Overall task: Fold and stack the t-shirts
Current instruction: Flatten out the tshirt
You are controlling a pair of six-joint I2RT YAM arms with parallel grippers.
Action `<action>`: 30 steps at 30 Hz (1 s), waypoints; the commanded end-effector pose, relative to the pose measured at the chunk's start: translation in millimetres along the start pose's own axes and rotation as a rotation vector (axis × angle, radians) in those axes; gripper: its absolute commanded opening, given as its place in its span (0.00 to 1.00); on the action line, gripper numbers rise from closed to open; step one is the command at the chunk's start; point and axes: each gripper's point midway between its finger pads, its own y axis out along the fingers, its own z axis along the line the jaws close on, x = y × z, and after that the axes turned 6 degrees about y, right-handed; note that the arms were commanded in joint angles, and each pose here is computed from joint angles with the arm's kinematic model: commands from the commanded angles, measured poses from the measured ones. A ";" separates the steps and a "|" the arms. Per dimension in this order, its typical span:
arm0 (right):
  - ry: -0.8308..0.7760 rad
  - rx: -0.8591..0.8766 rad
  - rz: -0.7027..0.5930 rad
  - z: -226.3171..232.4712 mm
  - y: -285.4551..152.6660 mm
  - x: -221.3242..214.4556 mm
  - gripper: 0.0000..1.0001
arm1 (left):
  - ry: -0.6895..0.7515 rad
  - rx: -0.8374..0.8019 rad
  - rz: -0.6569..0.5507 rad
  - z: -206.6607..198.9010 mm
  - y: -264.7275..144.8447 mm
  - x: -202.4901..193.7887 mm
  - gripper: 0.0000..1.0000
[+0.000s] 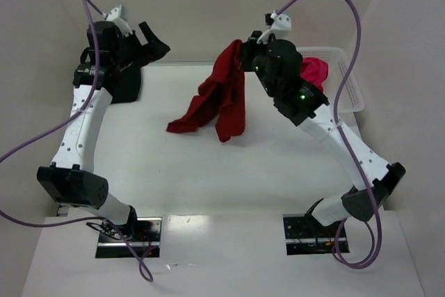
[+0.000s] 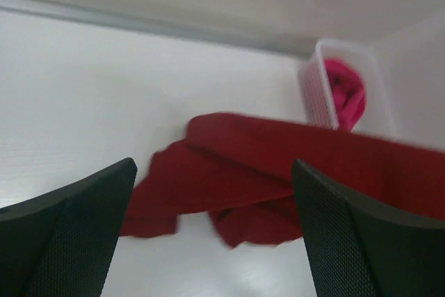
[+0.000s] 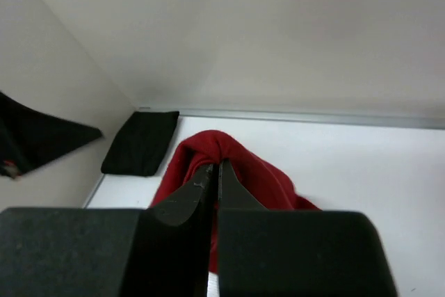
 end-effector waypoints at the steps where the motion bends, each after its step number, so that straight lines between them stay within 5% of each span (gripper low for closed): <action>1: -0.032 -0.016 -0.056 0.0 -27.2 39.5 0.01 | 0.184 -0.202 0.051 -15.1 9.3 -31.7 1.00; 6: -0.052 -0.066 -0.027 -14.7 -30.9 26.1 0.01 | 0.308 -0.243 0.300 20.1 40.9 -134.8 1.00; 14: -0.035 -0.108 -0.017 -31.6 -33.0 18.1 0.01 | 0.393 -0.600 0.560 -10.0 80.6 -276.5 0.98; 24: -0.014 -0.143 0.003 -60.2 -39.7 8.7 0.01 | 0.410 -0.609 0.656 6.5 117.7 -332.0 0.95; 30: -0.003 -0.151 0.018 -62.4 -39.5 2.1 0.01 | 0.435 -0.541 0.644 17.7 128.3 -332.5 0.94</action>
